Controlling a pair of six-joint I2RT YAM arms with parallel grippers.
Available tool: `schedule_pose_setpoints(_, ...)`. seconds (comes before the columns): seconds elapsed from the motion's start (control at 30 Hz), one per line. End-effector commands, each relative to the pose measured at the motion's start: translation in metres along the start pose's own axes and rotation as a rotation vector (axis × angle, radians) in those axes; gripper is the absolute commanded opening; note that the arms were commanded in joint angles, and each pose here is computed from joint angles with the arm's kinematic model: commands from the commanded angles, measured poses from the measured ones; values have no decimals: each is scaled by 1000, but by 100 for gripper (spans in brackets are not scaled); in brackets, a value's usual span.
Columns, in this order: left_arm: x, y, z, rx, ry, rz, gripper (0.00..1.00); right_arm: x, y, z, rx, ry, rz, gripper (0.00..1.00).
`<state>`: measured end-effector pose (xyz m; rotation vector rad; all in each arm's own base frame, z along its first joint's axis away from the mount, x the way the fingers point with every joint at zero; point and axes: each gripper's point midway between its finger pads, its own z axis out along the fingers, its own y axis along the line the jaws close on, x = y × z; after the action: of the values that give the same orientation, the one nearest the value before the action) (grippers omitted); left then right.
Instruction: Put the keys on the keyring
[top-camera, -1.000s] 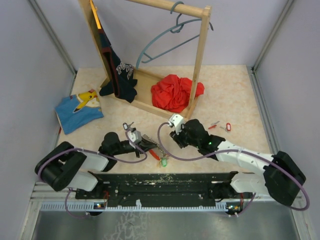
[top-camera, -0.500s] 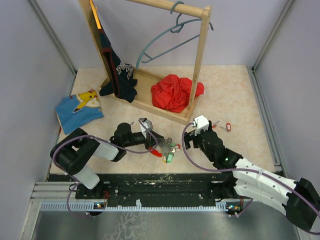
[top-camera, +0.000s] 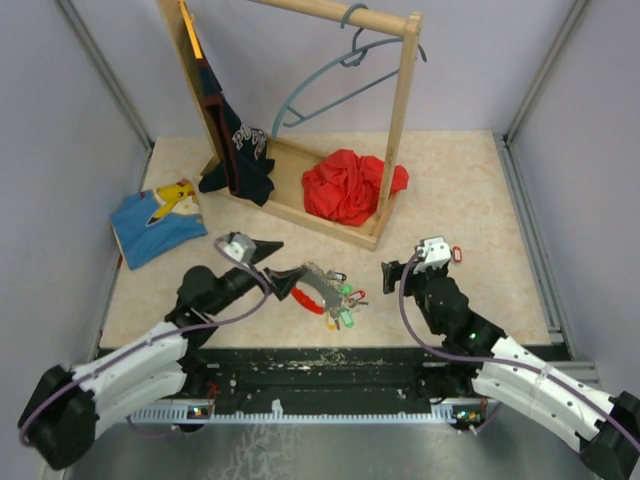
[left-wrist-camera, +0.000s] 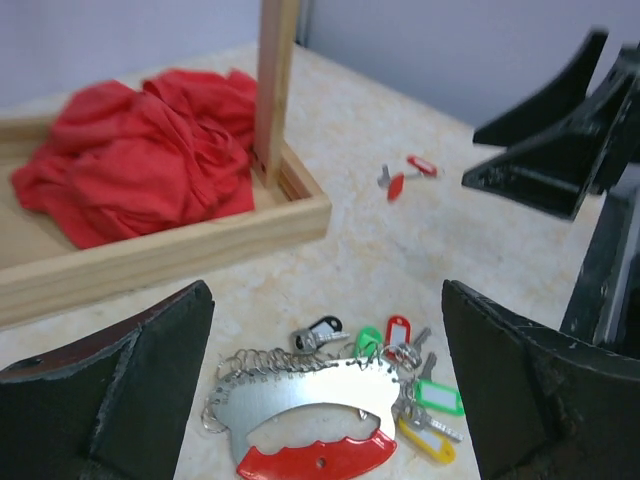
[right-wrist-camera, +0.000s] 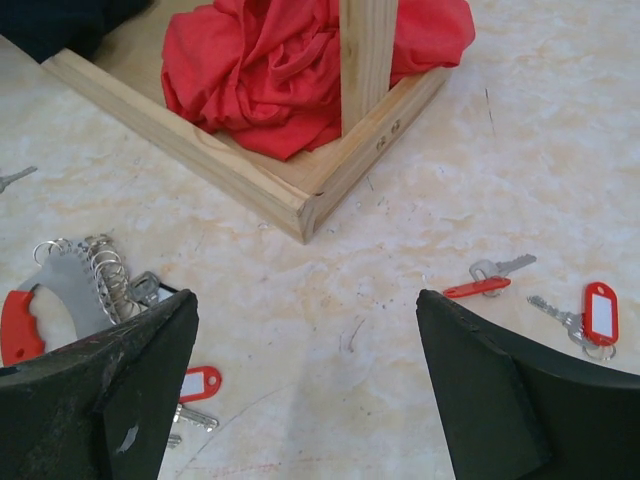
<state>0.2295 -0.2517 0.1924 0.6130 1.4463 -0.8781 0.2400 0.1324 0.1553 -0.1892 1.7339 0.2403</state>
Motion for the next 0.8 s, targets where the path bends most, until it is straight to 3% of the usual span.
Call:
schedule_pose_setpoints(0.0, -7, 32, -41, -275, -1, -76, 99, -24, -9, -11, 51, -27, 114, 90)
schedule_pose_setpoints(0.27, -65, 43, -98, -531, -136, -387, 100, -36, -18, -25, 77, -38, 197, 90)
schedule_pose_setpoints(0.43, -90, 28, -119, -513, -36, -295, 100, -44, -19, -35, 63, -44, 243, 90)
schedule_pose_setpoints(0.77, -106, 28, -134, -517, -76, -207, 100, -46, -22, -42, 56, -68, 272, 90)
